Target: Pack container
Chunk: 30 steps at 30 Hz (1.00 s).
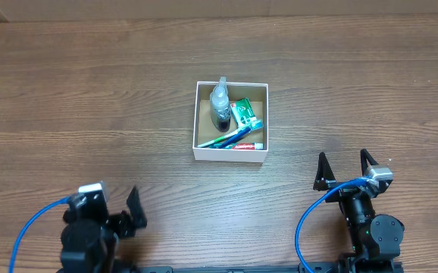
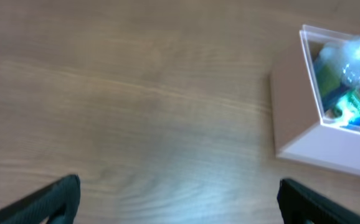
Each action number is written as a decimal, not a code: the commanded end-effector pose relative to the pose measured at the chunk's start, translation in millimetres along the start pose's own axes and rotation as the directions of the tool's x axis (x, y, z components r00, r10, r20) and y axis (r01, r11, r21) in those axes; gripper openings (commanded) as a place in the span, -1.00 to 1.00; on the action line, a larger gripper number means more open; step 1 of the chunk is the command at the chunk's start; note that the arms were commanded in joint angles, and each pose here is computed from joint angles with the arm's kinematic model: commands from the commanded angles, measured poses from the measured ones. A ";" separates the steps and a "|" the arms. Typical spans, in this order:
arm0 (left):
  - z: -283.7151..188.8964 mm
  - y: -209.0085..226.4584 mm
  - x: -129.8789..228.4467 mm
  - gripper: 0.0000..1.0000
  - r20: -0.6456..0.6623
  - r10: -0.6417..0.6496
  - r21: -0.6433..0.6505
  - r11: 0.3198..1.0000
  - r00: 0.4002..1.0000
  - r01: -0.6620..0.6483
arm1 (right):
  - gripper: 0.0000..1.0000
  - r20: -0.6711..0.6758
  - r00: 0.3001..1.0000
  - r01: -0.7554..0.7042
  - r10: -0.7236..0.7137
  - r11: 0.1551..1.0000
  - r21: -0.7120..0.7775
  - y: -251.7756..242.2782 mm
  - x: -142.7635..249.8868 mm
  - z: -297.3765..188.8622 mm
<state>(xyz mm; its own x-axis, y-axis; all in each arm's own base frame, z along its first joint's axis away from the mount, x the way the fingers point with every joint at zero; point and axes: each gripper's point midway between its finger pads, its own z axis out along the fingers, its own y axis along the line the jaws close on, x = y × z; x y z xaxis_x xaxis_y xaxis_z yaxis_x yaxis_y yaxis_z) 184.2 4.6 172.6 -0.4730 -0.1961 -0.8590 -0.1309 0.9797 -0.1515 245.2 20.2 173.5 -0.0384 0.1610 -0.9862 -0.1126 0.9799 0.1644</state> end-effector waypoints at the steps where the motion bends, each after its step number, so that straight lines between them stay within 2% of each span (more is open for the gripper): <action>1: 30.9 -18.5 11.8 0.99 0.127 0.027 0.129 0.991 0.992 -0.044 | 1.00 0.004 1.000 -0.004 0.004 1.000 0.001 -0.6 1.7 0.2; 4: 40.8 -30.7 -9.7 0.99 0.295 0.077 0.170 0.977 0.953 -0.132 | 1.00 0.004 1.000 -0.004 0.004 1.000 0.001 -0.6 1.7 0.2; 5: 40.3 -35.0 -20.0 1.00 0.365 0.113 0.169 0.968 0.924 -0.185 | 1.00 0.004 1.000 -0.004 0.004 1.000 0.001 -0.6 1.7 0.2; 6: 38.4 -41.5 -34.5 0.99 0.475 0.160 0.156 0.952 0.865 -0.262 | 1.00 0.004 1.000 -0.004 0.004 1.000 0.001 -0.6 1.7 0.2; 9: 40.6 -45.3 -39.0 1.00 0.561 0.190 0.135 0.939 0.806 -0.316 | 1.00 0.004 1.000 -0.004 0.004 1.000 0.001 -0.6 1.7 0.2; 14: 57.7 -42.5 -7.8 1.00 0.441 0.242 0.152 0.929 0.864 -0.337 | 1.00 0.004 1.000 -0.004 0.004 1.000 0.001 -0.6 1.7 0.2; 30: 58.5 -42.1 -7.3 1.00 0.437 0.243 0.150 0.930 0.866 -0.336 | 1.00 0.004 1.000 -0.004 0.004 1.000 0.001 -0.6 1.7 0.2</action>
<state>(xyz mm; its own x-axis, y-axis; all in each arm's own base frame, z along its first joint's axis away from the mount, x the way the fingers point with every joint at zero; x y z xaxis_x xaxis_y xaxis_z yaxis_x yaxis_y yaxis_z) 244.5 -31.1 157.8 -0.0640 0.0649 -0.9958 0.1540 0.9866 0.0544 245.2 20.2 173.3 -0.0388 0.1614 -0.9861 -0.1126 0.9799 0.1648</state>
